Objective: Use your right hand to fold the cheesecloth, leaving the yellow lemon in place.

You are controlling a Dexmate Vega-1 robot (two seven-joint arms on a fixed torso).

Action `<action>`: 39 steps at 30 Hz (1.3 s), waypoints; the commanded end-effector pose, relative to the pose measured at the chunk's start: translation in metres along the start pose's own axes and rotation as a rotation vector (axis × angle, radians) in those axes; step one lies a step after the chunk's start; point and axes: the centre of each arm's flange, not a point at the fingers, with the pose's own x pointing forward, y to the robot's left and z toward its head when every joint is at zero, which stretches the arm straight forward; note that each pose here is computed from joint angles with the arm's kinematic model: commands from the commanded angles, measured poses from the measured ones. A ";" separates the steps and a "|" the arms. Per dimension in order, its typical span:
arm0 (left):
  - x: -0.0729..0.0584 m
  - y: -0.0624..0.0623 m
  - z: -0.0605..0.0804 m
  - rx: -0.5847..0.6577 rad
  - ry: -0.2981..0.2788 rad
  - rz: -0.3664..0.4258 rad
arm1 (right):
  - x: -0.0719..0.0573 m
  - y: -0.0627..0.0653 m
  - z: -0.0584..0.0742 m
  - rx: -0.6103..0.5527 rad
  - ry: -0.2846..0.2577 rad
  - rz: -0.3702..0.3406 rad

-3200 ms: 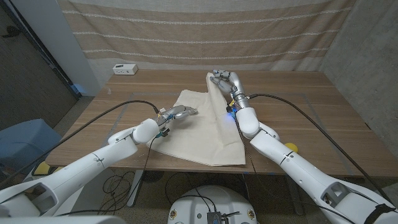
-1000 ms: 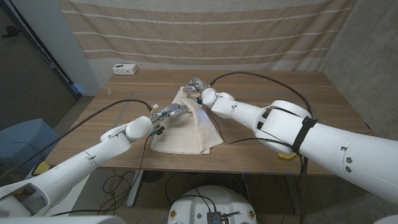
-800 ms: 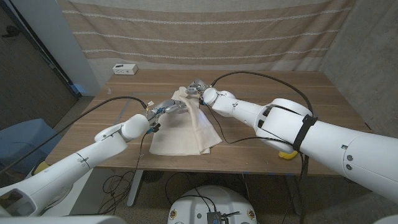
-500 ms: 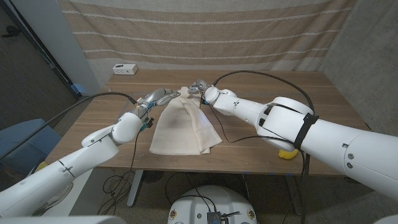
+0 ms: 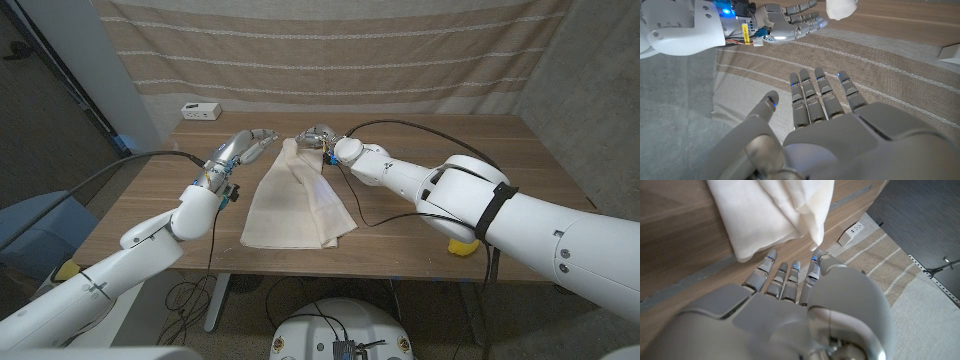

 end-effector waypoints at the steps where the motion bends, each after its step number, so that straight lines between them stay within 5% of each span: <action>1: 0.001 0.004 -0.010 -0.026 -0.007 0.061 | -0.019 0.006 0.022 0.121 -0.237 0.334; 4: 0.001 0.004 -0.010 -0.027 -0.009 0.060 | -0.029 0.005 0.030 0.081 -0.350 0.341; 7: 0.002 0.003 -0.011 -0.039 -0.015 0.050 | -0.043 -0.002 0.035 0.011 -0.411 0.246; 15: 0.008 -0.002 -0.023 -0.121 -0.042 -0.020 | -0.087 -0.020 0.027 -0.103 -0.362 -0.030; 19: 0.012 -0.006 -0.031 -0.179 -0.065 -0.067 | -0.118 -0.021 0.021 -0.210 -0.320 -0.196; 23: 0.016 -0.011 -0.033 -0.188 -0.071 -0.093 | -0.137 -0.020 0.015 -0.253 -0.284 -0.286; 28: 0.021 -0.017 -0.038 -0.202 -0.066 -0.120 | -0.151 -0.023 0.008 -0.230 -0.291 -0.295; 32: 0.024 -0.021 -0.042 -0.211 -0.052 -0.145 | -0.156 -0.030 0.005 -0.170 -0.347 -0.241; 39: 0.024 -0.028 -0.045 -0.217 -0.036 -0.174 | -0.172 -0.035 0.019 -0.136 -0.441 -0.180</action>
